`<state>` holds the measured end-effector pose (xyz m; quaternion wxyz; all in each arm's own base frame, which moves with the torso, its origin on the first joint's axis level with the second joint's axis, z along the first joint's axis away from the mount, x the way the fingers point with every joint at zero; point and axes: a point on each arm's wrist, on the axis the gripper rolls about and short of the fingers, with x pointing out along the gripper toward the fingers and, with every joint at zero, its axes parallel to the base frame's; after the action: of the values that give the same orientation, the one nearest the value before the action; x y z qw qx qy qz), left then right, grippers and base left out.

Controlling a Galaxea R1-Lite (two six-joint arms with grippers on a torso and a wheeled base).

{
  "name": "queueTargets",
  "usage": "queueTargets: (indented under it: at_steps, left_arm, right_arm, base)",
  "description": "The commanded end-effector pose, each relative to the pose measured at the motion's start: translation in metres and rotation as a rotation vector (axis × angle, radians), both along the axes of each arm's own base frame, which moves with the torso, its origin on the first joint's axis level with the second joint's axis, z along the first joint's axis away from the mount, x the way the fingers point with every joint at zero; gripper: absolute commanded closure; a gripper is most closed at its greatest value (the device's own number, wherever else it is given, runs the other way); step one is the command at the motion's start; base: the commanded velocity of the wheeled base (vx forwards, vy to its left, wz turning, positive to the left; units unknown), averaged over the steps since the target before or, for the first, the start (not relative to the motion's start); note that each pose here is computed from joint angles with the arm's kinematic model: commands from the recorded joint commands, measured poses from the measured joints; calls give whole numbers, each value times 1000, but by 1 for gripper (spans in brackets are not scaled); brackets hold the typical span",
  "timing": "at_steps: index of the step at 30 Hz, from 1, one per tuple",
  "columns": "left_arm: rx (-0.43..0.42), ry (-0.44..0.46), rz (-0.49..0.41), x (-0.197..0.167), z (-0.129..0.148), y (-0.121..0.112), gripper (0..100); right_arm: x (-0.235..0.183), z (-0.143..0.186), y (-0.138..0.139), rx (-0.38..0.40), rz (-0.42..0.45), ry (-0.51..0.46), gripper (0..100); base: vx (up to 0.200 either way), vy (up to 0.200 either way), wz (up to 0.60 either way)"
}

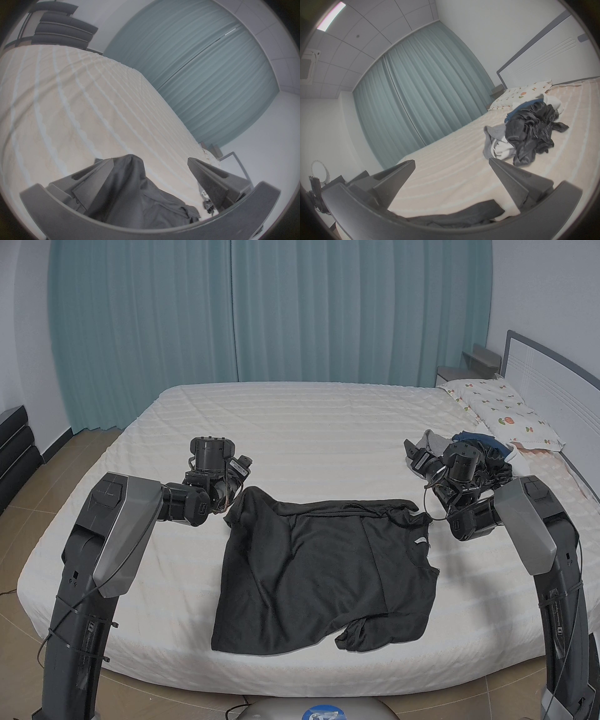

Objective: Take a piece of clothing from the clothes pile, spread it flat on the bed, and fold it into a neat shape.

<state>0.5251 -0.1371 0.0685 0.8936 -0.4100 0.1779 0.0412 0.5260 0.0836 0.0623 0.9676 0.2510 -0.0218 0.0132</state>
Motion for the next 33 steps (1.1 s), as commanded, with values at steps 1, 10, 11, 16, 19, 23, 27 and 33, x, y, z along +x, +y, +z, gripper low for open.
queueTargets:
  at_steps: [1,10,11,16,19,23,27,33]
  left_arm:
    - [41,30,14,3,-16,7,0]
    - [46,150,38,-9,-3,23,0]
    - [46,150,38,-9,-3,23,0]
    - [-39,232,-40,-43,15,35,0]
    - [-70,251,-96,-69,18,42,0]
    - [-74,262,-113,-88,13,45,0]
    - [-77,271,-111,-110,-4,50,0]
    - [-72,298,-107,-136,-25,55,0]
  right_arm:
    - [-11,-9,-9,-15,0,67,0]
    - [-57,-6,-28,-26,64,195,0]
    - [-57,-6,-28,-26,64,195,0]
    - [-112,-17,-43,-16,171,318,0]
    - [-135,-29,-49,0,199,389,0]
    - [-143,-41,-51,6,207,439,0]
    - [-150,-59,-53,77,207,513,0]
    - [-152,-71,-54,116,196,555,0]
  base:
    - [0,0,0]
    - [0,0,0]
    - [0,0,0]
    - [0,0,0]
    - [0,0,0]
    - [0,0,0]
    - [0,0,0]
    - [0,0,0]
